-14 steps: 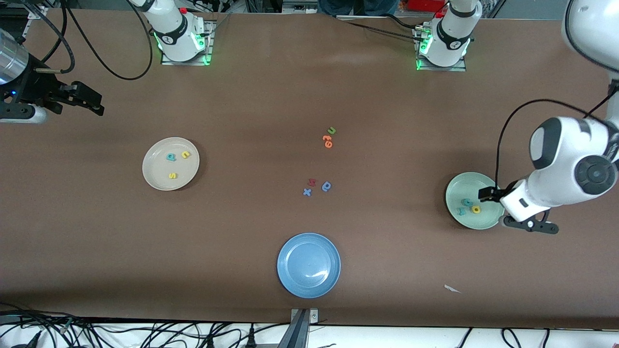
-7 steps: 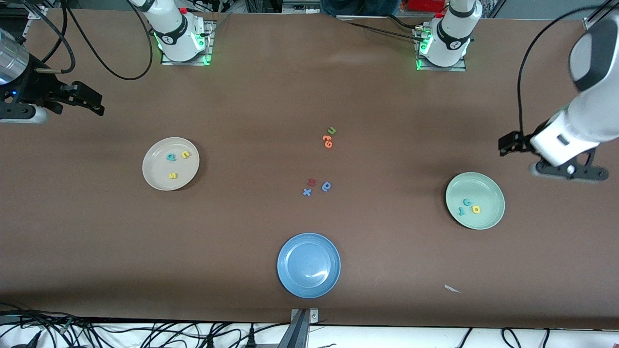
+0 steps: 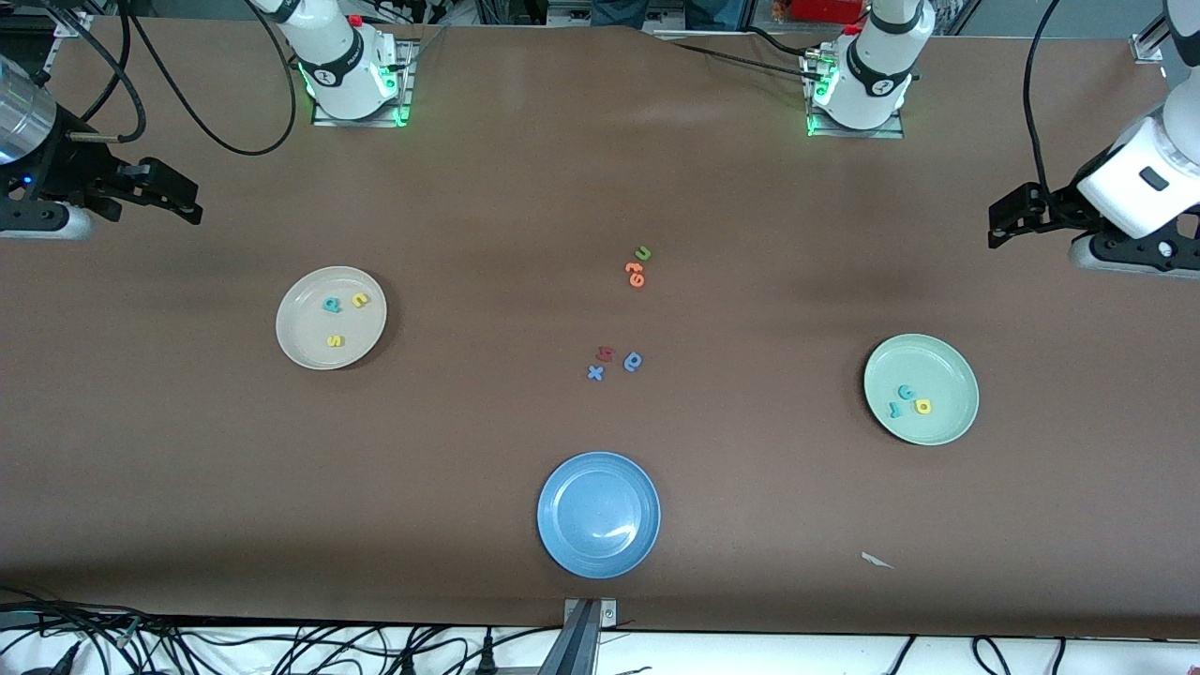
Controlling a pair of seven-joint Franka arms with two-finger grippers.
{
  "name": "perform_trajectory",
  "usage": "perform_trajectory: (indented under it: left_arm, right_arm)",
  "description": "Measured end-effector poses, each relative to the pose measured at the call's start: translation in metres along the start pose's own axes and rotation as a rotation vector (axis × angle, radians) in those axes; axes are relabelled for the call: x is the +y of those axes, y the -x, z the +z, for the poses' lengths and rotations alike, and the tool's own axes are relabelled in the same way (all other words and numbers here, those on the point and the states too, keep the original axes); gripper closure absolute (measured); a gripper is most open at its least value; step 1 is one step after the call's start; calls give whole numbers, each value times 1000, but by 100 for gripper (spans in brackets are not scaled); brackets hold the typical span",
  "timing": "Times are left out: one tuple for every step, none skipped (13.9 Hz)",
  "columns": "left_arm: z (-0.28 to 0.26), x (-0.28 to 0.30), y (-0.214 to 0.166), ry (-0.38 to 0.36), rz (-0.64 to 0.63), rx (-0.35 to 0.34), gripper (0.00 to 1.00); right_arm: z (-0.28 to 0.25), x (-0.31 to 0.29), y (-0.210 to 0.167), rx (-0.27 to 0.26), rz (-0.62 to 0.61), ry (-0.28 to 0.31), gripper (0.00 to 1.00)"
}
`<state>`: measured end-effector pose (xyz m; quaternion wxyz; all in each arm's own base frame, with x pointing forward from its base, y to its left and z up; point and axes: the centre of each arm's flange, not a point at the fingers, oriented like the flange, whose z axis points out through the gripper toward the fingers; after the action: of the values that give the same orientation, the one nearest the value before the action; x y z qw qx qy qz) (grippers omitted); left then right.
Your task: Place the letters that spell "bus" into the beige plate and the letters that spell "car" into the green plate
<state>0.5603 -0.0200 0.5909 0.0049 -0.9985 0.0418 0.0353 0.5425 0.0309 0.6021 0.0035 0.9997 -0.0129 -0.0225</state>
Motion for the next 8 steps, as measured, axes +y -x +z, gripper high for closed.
perform_trajectory:
  left_arm:
    - [0, -3, 0, 1, -5, -1, 0]
    - [0, -4, 0, 1, -7, -1, 0]
    - [0, -3, 0, 1, -5, 0, 0]
    - [0, 0, 0, 1, 0, 0, 0]
    - [0, 3, 0, 0, 5, 0, 0]
    - [0, 4, 0, 0, 7, -1, 0]
    - [0, 5, 0, 0, 8, -1, 0]
    - [0, 5, 0, 0, 8, -2, 0]
  right_arm:
    - [0, 0, 0, 0, 0, 0, 0]
    - [0, 0, 0, 0, 0, 0, 0]
    - [0, 0, 0, 0, 0, 0, 0]
    - [0, 0, 0, 0, 0, 0, 0]
    - [0, 0, 0, 0, 0, 0, 0]
    - [0, 0, 0, 0, 0, 0, 0]
    - [0, 0, 0, 0, 0, 0, 0]
    - [0, 0, 0, 0, 0, 0, 0]
